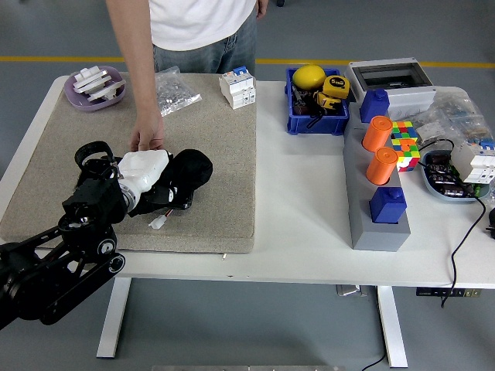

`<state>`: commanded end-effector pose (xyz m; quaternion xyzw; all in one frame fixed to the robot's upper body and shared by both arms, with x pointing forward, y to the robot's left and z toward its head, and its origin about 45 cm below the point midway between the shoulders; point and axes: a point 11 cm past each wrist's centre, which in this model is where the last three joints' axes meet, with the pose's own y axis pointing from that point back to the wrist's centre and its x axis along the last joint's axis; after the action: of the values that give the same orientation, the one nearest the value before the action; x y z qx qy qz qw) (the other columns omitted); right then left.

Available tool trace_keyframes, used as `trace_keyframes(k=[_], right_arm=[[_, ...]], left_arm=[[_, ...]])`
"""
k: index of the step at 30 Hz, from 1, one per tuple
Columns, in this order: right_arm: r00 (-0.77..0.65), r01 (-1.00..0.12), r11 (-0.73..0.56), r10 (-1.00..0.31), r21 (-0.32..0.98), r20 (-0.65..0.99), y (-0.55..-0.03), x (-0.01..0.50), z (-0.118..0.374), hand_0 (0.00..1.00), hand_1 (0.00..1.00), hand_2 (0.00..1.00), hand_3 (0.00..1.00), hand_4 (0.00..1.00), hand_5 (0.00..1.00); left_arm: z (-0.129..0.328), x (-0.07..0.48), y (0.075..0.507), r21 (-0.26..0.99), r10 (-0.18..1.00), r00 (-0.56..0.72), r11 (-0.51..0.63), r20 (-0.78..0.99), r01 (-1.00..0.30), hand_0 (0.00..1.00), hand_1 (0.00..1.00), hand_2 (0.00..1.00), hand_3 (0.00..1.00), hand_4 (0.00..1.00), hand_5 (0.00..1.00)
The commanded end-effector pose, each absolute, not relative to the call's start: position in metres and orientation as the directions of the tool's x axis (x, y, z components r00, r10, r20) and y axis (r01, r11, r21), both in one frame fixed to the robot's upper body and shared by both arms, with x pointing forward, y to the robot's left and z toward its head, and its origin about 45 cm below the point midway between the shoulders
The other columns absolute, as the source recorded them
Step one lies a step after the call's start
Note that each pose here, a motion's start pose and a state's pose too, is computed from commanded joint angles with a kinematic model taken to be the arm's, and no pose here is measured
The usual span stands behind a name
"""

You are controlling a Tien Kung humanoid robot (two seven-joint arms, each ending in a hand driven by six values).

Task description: Pick the rag up,wipe the panel,place it on the desk

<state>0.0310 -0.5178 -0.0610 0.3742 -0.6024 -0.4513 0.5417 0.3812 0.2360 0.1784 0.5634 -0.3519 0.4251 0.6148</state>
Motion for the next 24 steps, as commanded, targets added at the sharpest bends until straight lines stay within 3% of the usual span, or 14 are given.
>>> trace_keyframes(k=[24], right_arm=[[-0.133,0.037,0.311,-0.940,0.950,0.314,-0.517,0.031,-0.061,0.736,0.652,0.693,0.732,0.998,0.634]], left_arm=[[0.177,0.391,0.313,0.385,0.159,0.358,-0.199,0.920,-0.901,0.246,0.310,0.537,0.476,0.159,0.002]])
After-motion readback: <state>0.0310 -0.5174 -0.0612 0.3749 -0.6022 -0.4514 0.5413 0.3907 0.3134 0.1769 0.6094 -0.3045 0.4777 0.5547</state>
